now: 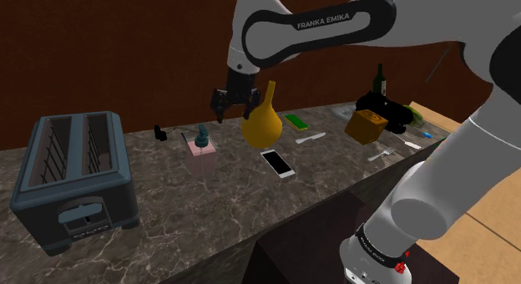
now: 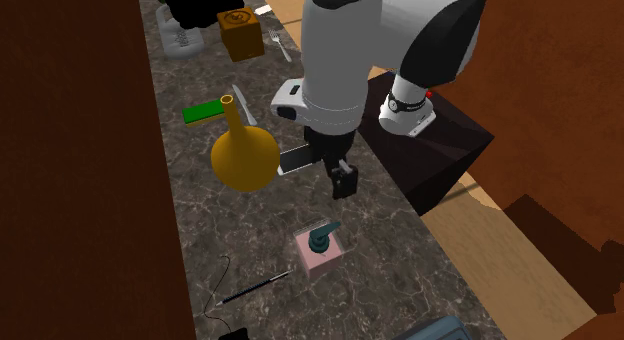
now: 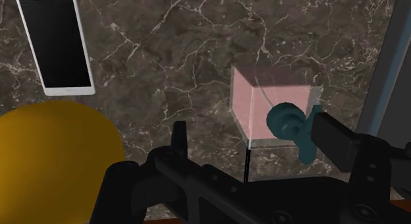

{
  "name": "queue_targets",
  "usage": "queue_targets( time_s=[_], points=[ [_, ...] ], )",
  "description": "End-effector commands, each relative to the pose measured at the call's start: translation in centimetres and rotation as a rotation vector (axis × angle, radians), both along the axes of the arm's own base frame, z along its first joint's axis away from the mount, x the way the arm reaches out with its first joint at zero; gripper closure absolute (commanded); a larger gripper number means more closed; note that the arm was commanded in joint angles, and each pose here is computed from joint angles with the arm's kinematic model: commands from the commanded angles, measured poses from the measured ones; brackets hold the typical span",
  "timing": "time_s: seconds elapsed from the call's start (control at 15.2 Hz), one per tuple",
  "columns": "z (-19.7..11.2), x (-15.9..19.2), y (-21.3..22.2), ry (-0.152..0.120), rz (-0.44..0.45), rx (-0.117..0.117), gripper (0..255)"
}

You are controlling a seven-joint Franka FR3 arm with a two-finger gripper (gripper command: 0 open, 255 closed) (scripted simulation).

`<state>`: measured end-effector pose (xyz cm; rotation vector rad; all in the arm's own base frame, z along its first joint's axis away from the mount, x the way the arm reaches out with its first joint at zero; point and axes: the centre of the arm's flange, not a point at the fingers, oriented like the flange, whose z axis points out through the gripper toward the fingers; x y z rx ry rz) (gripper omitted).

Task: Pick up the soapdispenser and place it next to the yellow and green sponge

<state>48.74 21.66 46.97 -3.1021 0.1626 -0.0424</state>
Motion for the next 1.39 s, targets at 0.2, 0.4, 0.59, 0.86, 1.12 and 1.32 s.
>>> queue_targets(
  time_s=[0.2, 0.4, 0.59, 0.86, 1.12, 1.32],
  points=[
    [-2.5, 3.8, 5.0, 0.014, -0.025, 0.003, 0],
    [-3.7, 5.5, 7.1, 0.02, -0.035, 0.004, 0],
    [-5.2, 5.5, 7.1, 0.02, -0.035, 0.004, 0],
    [-7.6, 5.5, 7.2, 0.02, -0.035, 0.004, 0],
    [-7.6, 5.5, 7.2, 0.02, -0.035, 0.004, 0],
    [-7.6, 5.5, 7.2, 0.02, -0.035, 0.004, 0]
  ],
)
